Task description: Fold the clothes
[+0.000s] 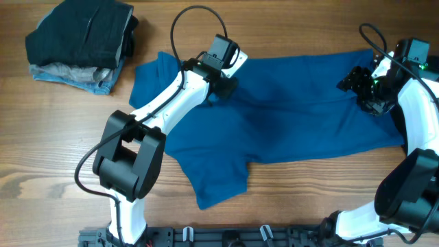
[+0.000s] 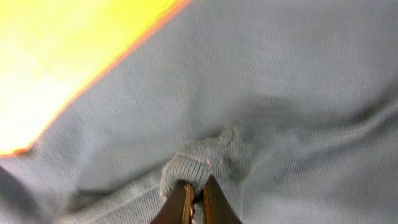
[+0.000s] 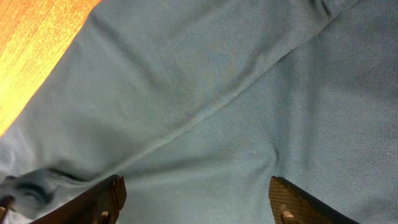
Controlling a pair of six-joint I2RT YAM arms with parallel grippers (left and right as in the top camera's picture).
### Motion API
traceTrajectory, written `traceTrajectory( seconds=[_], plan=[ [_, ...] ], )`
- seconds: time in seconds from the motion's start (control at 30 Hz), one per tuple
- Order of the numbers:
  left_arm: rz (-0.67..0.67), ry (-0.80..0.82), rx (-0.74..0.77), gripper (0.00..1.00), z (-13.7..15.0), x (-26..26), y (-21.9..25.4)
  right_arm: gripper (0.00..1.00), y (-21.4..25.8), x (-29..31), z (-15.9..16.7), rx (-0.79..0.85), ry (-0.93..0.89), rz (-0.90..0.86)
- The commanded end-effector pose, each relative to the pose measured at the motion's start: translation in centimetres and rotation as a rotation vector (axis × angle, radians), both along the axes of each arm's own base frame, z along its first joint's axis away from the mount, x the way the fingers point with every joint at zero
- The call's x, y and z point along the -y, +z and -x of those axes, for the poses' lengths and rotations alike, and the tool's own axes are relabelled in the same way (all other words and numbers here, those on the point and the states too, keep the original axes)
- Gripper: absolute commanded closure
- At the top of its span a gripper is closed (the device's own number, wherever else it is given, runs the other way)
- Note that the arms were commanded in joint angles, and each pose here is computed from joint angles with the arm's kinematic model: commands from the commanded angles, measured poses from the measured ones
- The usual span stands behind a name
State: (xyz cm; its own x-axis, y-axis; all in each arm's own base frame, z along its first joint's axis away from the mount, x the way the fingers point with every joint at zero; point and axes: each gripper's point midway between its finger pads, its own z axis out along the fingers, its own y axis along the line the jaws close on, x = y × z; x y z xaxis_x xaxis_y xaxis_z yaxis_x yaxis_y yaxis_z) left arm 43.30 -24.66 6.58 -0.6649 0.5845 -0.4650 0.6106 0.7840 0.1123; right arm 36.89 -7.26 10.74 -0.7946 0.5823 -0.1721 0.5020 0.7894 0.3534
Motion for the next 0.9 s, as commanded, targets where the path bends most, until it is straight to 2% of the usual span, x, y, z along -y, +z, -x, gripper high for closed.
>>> traceTrajectory(
  seconds=[0.0, 0.13, 0.27, 0.4, 0.43, 0.47, 0.5, 0.53, 0.7, 0.87],
  plan=[
    [0.077, -0.039, 0.089, 0.96, -1.4, 1.6, 3.1, 0.21, 0.3, -0.1, -0.1, 0.013, -0.001, -0.010],
    [0.160, -0.093, 0.063, 0.96, -1.1, 3.4, 2.8, 0.21, 0.3, -0.1, 0.0, 0.011, -0.001, -0.010],
    [0.137, -0.091, 0.016, 0.96, -0.8, 3.3, 0.4, 0.21, 0.3, -0.1, 0.0, 0.010, -0.001, -0.011],
    [0.141, -0.090, 0.023, 0.83, -1.2, 3.4, 0.1, 0.22, 0.3, -0.1, 0.0, 0.010, -0.001, -0.011],
    [0.146, -0.090, 0.032, 0.71, -1.4, 3.5, 0.2, 0.21, 0.3, -0.1, 0.0, 0.010, -0.001, -0.011],
    [0.149, -0.090, 0.039, 0.39, -1.5, 3.6, 0.3, 0.21, 0.3, -0.1, 0.0, 0.010, -0.001, -0.011],
    [0.152, -0.091, 0.046, 0.27, -1.6, 3.6, 0.5, 0.21, 0.3, -0.1, 0.0, 0.010, -0.001, -0.011],
    [0.155, -0.090, 0.054, 0.22, -1.8, 3.7, 0.7, 0.21, 0.3, -0.1, 0.0, 0.010, -0.001, -0.011],
    [0.130, -0.058, 0.068, 0.22, -2.1, 2.6, 2.3, 0.22, 0.2, -0.1, 0.1, 0.007, -0.001, -0.012],
    [0.085, 0.033, -0.068, 0.24, -0.1, -0.8, 1.4, 0.21, 0.2, -0.2, 0.3, -0.005, -0.001, -0.016]
  ],
)
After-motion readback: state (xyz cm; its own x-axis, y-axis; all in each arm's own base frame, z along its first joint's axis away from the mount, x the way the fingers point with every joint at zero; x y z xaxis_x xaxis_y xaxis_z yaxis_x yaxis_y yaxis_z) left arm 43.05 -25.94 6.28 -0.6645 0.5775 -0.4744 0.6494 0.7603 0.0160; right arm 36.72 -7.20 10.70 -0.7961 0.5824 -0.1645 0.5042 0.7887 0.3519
